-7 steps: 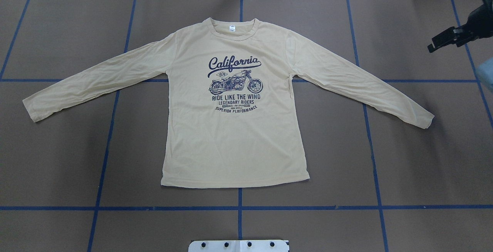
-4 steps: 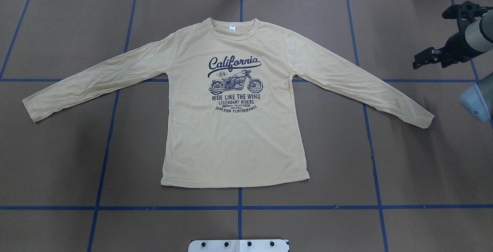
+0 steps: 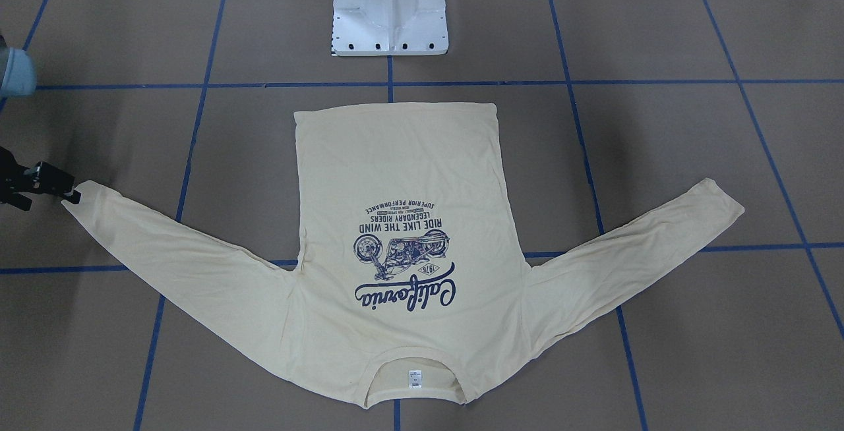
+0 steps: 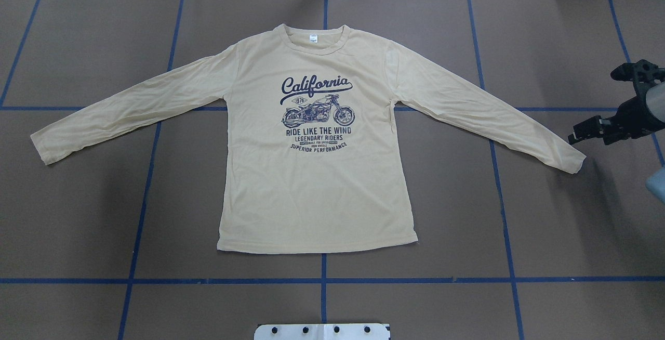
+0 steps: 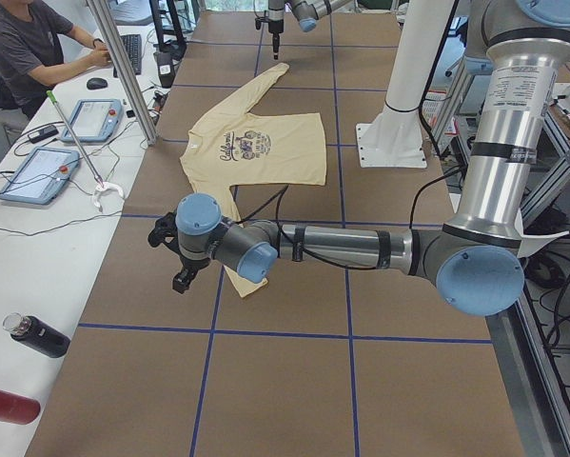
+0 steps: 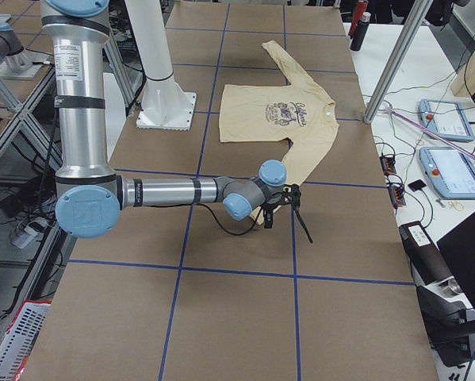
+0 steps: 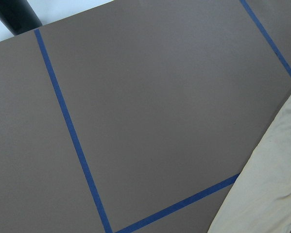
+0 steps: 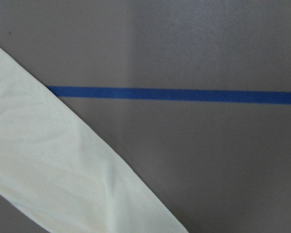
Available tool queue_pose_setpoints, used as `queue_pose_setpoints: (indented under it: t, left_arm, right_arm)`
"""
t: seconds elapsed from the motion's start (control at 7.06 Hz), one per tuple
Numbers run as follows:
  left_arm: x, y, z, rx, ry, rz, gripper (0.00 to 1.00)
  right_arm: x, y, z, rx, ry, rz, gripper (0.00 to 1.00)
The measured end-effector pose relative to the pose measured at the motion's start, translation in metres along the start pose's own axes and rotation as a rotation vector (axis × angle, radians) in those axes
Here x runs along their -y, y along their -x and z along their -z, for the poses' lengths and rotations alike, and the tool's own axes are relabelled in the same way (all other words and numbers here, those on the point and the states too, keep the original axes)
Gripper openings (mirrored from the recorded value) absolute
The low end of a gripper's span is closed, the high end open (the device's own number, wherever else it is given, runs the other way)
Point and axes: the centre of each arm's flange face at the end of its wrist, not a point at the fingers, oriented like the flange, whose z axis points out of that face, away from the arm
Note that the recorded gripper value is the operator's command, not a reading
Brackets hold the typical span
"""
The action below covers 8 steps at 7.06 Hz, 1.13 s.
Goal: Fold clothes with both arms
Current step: 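Move the right gripper to the sleeve cuff nearest it and grasp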
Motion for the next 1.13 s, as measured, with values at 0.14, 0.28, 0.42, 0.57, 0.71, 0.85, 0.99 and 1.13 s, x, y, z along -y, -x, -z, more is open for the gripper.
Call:
queue_pose_setpoints:
  t: [0.14,0.28,0.42,0.57,0.71,0.85,0.99,1.13]
  left_arm:
    - [0.0,0.0,0.0,-0.001,0.0,0.0,1.0]
    - [-0.001,0.0,-0.001,-0.002,0.001,0.001,1.0]
    - [-0.002,0.001,-0.002,-0.002,0.004,0.003,1.0]
    - [-0.003,0.002,-0.003,-0.002,0.007,0.006,1.0]
    - [-0.003,0.004,-0.004,-0.002,0.01,0.009,1.0]
    - [-0.005,0.005,-0.005,-0.002,0.013,0.012,1.0]
    - [-0.006,0.006,-0.006,-0.002,0.015,0.014,1.0]
    - [-0.008,0.006,-0.006,-0.002,0.017,0.016,1.0]
  right_arm:
    - [-0.005,0.001,-0.011,-0.038,-0.004,0.012,0.99]
    - [-0.007,0.007,-0.019,-0.058,-0.003,0.026,0.99]
    - [-0.009,0.013,-0.026,-0.066,0.003,0.037,0.99]
    - [-0.013,0.016,-0.031,-0.07,0.012,0.045,0.99]
    - [-0.016,0.016,-0.034,-0.073,0.02,0.047,0.99]
    - [-0.019,0.016,-0.036,-0.074,0.024,0.048,0.98]
    - [-0.02,0.016,-0.036,-0.074,0.026,0.049,0.98]
    - [-0.021,0.016,-0.035,-0.074,0.027,0.05,0.95]
